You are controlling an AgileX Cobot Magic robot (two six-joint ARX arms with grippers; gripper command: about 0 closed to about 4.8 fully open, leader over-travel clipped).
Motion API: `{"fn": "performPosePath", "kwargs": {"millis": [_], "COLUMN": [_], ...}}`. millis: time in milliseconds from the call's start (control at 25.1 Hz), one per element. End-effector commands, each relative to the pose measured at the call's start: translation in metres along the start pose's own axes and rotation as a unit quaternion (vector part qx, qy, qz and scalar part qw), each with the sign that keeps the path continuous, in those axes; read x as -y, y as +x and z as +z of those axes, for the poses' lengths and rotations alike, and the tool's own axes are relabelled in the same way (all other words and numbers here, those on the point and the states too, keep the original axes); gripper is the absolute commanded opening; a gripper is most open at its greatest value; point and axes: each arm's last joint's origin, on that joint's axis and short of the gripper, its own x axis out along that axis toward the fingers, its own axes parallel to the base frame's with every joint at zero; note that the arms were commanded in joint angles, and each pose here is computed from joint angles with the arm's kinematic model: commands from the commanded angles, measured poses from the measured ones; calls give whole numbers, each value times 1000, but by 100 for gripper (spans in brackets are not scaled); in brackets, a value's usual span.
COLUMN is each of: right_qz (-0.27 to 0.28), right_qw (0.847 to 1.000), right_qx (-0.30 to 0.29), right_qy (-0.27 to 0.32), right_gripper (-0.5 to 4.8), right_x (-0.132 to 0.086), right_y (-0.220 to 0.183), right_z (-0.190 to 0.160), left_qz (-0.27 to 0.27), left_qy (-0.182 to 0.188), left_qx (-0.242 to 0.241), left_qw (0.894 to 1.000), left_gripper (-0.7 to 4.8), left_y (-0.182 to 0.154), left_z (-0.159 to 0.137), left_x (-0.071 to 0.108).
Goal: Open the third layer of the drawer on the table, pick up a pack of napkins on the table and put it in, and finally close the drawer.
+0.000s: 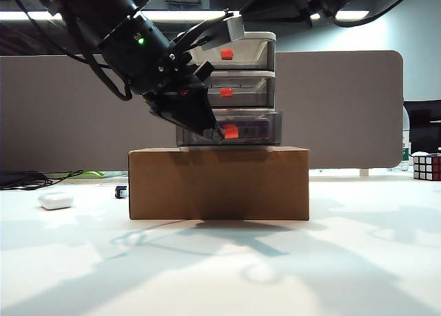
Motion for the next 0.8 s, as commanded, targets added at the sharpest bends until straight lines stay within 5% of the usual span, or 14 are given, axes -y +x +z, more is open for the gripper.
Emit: {"fn": "performPosePath", "kwargs": {"millis": [40, 478, 637, 796], "right_qz": [-1, -5, -5, -62], "right_qw": [1000, 1000, 1000, 997], "right_qx": [12, 12, 16, -15], "right_qy": [-10, -12, -17, -51], "right_gripper": [-6, -6, -6, -6], "right_x": [-1, 0, -4, -18], "right_y": [-1, -1, -8, -36], "right_z": [5, 5, 11, 24], "left_qz": [37, 132, 111, 76], "left_qy": [4, 12, 19, 15], "left_qx": [27, 31, 10, 12], "left_qw": [999, 991, 994, 997], "left_gripper": [-6, -6, -6, -6], "left_y": [-1, 6, -4, -38], "left_z": [7, 10, 8, 3], "left_x": [-4, -12, -8, 3]}}
